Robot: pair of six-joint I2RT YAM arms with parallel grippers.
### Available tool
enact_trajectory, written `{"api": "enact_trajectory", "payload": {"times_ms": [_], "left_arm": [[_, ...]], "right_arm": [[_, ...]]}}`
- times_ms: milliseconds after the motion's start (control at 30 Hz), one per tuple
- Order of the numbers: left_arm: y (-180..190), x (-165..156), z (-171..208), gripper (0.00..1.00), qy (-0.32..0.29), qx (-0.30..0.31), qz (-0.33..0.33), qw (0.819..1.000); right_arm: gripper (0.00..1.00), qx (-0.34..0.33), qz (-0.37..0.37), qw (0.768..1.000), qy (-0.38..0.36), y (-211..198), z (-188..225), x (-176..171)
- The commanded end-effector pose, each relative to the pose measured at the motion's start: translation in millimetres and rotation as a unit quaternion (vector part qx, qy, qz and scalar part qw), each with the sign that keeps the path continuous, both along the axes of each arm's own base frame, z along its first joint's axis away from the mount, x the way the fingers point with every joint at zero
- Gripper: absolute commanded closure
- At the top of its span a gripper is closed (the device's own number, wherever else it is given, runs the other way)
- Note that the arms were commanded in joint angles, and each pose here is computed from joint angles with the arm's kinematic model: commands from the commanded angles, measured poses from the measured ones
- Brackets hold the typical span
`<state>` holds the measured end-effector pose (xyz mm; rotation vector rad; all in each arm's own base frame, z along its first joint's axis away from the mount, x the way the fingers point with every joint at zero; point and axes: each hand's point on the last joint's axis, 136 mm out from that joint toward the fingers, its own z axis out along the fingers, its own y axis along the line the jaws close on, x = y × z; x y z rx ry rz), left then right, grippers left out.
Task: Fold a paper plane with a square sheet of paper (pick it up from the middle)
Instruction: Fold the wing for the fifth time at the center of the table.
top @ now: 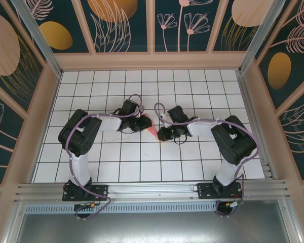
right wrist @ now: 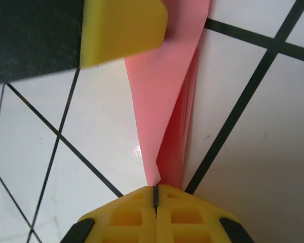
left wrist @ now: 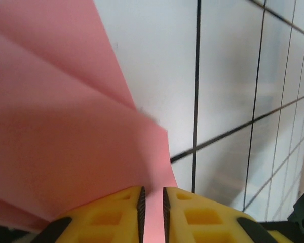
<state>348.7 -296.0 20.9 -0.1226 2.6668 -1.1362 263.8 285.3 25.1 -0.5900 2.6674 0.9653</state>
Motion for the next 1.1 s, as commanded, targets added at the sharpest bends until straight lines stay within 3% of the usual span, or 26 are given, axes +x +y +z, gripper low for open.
{"api": "enact_trajectory", "payload": {"times_ms": [0,333,767,1067], "left_arm": [[14.1,20.4,22.9,0.76,-0.080,0.003,0.025,0.996],[5.6,-11.2,47.1,0.76,-0.109,-0.095,0.003,0.990],[-0.6,-30.2,39.9,0.79,-0.111,-0.124,-0.010,0.986],[-2.7,-26.9,18.5,0.82,-0.086,-0.103,-0.004,0.991]], "right_arm": [[1.00,0.059,0.008,0.998,0.024,8.4,17.4,-8.7],[1.00,0.087,-0.018,0.993,0.074,12.7,8.2,-5.3],[1.00,0.090,-0.033,0.990,0.104,10.6,-2.4,-3.7],[1.00,0.086,-0.036,0.990,0.108,9.1,-4.4,-3.8]]}}
